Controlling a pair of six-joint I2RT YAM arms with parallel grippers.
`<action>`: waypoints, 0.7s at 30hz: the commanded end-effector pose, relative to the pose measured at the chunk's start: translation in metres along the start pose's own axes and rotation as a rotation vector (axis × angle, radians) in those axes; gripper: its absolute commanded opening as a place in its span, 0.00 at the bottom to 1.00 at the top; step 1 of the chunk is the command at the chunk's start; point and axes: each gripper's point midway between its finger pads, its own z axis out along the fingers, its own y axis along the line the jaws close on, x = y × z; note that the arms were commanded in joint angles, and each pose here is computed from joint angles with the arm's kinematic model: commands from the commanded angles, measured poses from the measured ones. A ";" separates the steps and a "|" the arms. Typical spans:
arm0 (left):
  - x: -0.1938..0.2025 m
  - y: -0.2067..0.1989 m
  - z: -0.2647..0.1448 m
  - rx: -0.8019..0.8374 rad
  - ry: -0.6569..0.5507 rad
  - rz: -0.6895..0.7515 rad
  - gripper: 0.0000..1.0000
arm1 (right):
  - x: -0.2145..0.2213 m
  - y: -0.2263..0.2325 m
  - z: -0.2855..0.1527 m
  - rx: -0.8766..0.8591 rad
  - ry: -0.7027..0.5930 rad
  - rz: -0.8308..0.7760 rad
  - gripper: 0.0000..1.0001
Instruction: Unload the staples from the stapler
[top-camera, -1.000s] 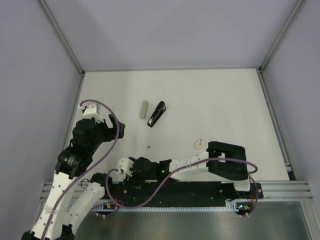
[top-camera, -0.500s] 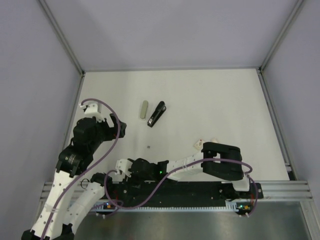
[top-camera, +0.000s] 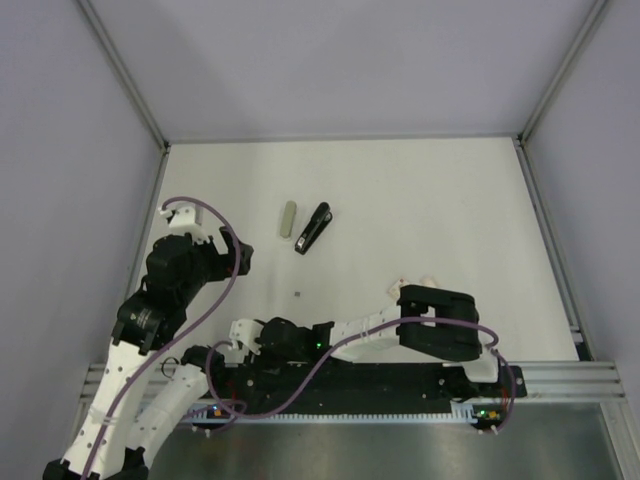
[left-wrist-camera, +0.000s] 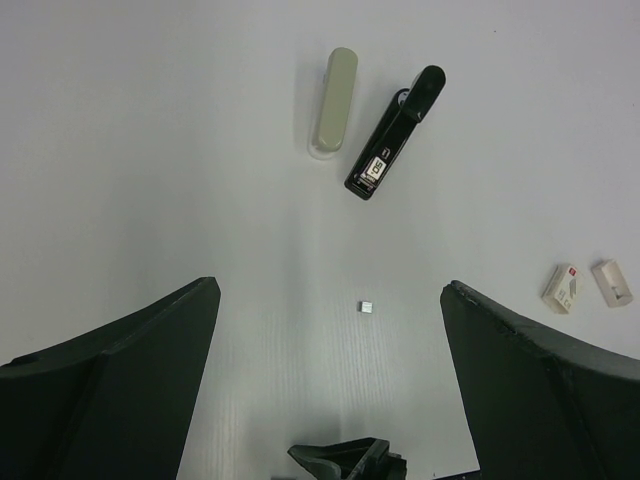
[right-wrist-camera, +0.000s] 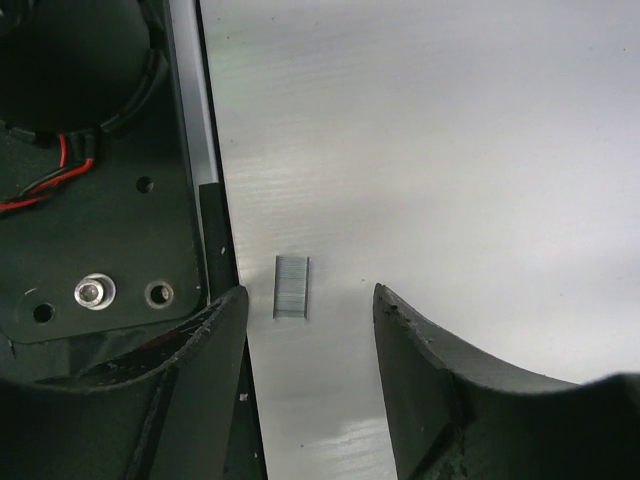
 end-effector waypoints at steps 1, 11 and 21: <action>-0.012 -0.008 0.002 0.032 -0.043 0.002 0.99 | -0.026 -0.002 0.007 0.006 -0.068 0.006 0.53; -0.010 -0.008 0.003 0.036 -0.033 0.011 0.99 | -0.021 -0.002 0.013 0.013 -0.049 0.013 0.45; -0.006 -0.008 0.007 0.037 -0.023 0.018 0.99 | -0.009 -0.008 0.015 0.026 -0.025 0.034 0.34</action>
